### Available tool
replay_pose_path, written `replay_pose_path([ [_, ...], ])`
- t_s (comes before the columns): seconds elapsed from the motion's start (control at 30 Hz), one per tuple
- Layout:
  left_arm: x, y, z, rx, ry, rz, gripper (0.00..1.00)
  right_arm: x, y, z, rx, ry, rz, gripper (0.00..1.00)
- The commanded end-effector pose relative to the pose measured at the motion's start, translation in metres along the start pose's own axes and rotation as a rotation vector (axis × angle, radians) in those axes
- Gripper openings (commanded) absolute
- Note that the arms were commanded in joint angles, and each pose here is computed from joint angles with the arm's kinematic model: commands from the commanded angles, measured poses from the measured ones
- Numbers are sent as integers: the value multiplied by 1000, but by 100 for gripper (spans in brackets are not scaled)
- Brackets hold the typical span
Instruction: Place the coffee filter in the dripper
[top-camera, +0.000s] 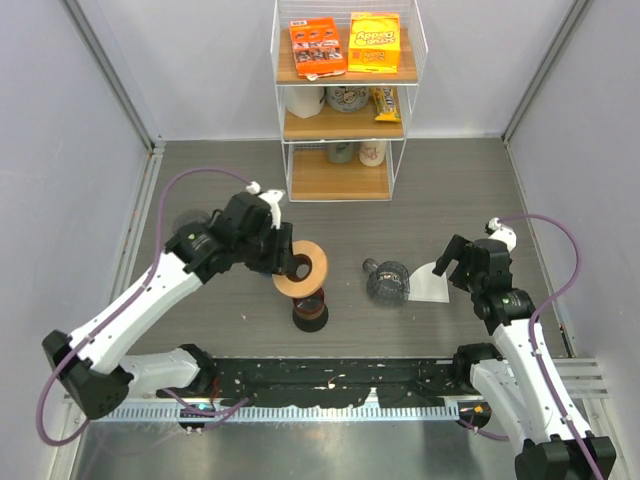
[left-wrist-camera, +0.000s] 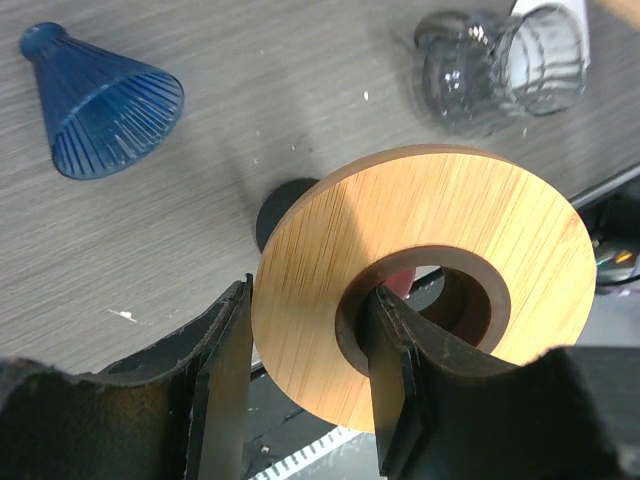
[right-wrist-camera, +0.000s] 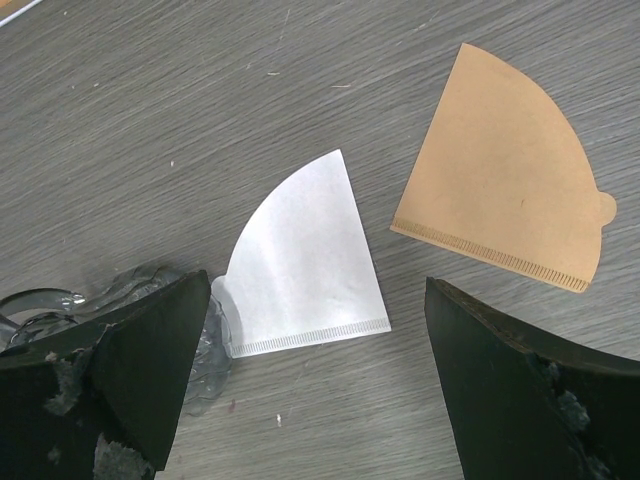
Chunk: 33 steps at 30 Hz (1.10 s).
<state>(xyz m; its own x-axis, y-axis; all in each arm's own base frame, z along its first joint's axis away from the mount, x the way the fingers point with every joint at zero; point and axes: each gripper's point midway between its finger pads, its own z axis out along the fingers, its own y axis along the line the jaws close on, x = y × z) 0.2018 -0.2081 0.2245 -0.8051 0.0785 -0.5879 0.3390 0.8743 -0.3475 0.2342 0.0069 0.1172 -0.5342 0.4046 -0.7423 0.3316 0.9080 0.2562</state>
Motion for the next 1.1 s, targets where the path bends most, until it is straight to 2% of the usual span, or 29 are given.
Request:
replay_pose_path([
  [0.0,4,-18,1,21,74,95,0,-21,9,-6,-34,-66,2,95],
  [0.67,46,0,42,-95,249,133,6,-14,9,-2,-41,-49,4,95],
  [1.07,53,8,60,-170,271,150,9,-12,8,0,-35,-43,0,95],
])
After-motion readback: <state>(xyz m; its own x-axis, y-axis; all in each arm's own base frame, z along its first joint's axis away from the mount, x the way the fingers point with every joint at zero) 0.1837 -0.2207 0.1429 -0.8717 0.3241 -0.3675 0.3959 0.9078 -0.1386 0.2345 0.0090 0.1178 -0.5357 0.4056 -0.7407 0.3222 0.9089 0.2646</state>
